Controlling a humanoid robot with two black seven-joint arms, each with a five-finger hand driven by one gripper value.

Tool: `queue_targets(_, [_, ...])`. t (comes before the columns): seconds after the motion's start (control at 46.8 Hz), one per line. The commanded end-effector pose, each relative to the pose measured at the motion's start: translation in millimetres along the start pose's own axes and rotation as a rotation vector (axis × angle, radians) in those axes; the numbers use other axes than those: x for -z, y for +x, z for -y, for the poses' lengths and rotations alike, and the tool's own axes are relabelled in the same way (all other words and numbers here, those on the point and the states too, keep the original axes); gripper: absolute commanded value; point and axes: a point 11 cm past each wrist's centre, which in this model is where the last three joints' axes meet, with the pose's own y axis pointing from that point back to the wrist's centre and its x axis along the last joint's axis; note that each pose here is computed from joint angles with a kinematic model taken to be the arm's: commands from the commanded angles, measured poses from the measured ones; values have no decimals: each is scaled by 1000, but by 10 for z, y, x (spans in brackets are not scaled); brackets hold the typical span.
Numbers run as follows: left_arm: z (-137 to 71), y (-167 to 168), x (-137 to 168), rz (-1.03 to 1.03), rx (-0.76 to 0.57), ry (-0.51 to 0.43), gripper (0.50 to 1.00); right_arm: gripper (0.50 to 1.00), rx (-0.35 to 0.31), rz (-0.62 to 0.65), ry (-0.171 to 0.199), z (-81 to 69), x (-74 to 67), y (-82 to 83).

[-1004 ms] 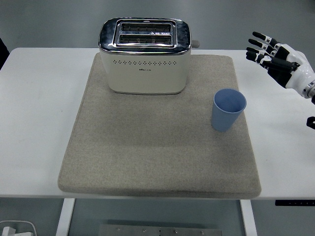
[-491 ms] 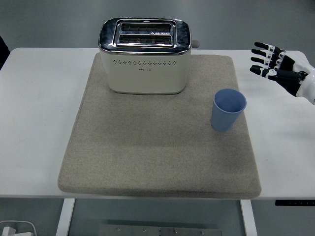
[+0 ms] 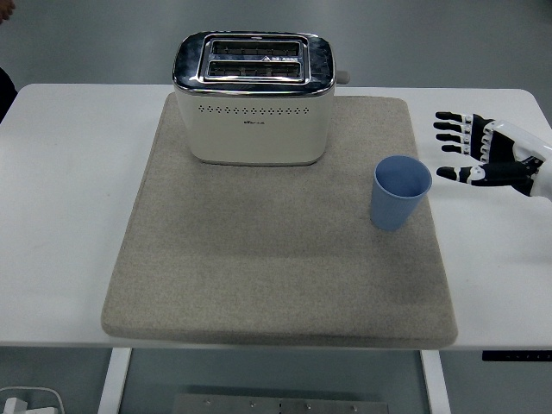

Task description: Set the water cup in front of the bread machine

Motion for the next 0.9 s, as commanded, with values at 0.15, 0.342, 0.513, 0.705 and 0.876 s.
queue_targets(0.15, [0,0,-1,-2,0,0,1000,928,24,-59,-1,-99,-85,-36])
queue_targets(0.342, [0,-5,-1,-1,1,0,1000,928,29,-77,2,-132,-124,-52])
queue_targets(0.513, [0,0,-1,-2,0,0,1000,928,21,-75,0,-118,-154,-76])
queue_targets(0.705, [0,1,0,1,0,0,1000,928,24,-67,-1,-81,-198,-141])
queue_targets(0.876, [0,0,-1,-2,0,0,1000,928,28,-53,-2,-53,-240,-199])
